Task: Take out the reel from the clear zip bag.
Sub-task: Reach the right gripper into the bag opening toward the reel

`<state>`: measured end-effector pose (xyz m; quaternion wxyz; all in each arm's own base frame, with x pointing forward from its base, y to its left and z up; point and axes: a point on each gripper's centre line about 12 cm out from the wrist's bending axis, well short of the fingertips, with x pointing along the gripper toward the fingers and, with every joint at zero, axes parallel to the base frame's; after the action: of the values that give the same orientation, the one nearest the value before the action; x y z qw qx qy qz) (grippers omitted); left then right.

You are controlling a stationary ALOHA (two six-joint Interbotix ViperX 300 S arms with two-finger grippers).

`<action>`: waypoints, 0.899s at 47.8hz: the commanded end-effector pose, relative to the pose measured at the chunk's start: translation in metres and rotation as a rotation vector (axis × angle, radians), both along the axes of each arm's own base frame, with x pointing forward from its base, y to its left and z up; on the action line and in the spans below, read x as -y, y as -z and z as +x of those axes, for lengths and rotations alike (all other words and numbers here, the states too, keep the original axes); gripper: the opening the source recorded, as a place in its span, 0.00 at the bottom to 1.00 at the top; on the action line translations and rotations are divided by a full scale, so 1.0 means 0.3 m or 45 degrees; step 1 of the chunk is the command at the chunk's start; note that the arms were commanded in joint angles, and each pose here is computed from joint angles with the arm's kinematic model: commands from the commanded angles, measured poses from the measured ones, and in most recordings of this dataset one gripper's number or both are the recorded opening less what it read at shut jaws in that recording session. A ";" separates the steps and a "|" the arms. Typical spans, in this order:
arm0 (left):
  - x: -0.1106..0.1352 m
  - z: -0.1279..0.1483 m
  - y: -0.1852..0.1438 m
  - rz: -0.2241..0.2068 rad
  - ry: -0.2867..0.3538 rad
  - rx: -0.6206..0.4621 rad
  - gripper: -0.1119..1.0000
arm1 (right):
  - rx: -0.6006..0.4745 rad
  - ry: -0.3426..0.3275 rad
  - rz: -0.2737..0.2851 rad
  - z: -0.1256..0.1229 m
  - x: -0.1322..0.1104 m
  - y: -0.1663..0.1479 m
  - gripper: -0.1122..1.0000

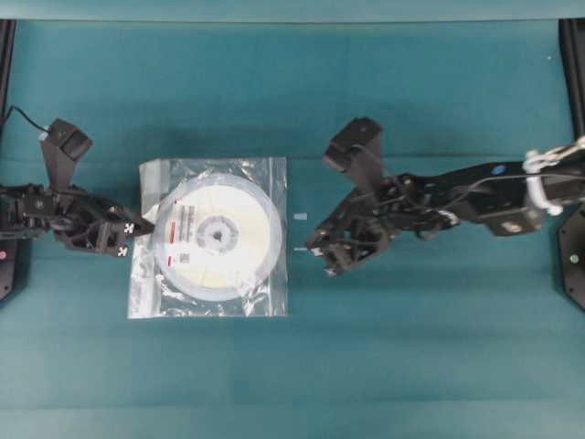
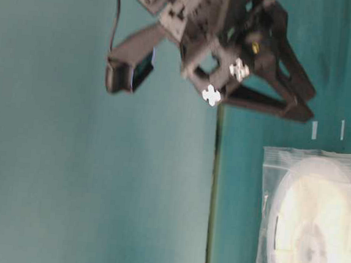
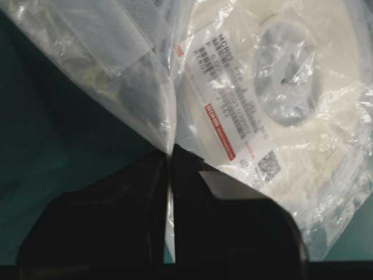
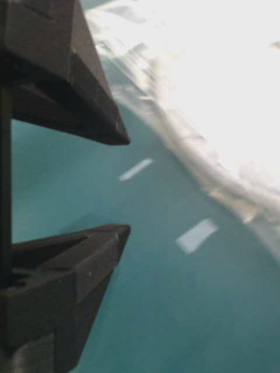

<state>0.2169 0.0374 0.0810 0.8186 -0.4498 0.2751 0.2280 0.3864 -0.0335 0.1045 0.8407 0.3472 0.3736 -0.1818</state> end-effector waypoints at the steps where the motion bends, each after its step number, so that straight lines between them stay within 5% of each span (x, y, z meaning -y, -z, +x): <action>1: 0.001 0.009 -0.008 0.005 0.007 0.015 0.11 | 0.041 0.009 -0.003 0.046 0.004 -0.014 0.73; 30: 0.002 0.002 0.000 0.003 0.009 -0.001 0.11 | 0.095 0.059 0.008 0.147 0.037 -0.006 0.72; 43: 0.003 0.000 0.003 0.003 0.008 -0.006 0.11 | 0.089 0.152 0.084 0.147 0.052 0.007 0.72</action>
<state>0.2150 0.0368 0.0791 0.8169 -0.4491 0.2800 0.2295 0.4267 -0.0464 0.0958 0.8324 0.3860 0.3422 -0.2023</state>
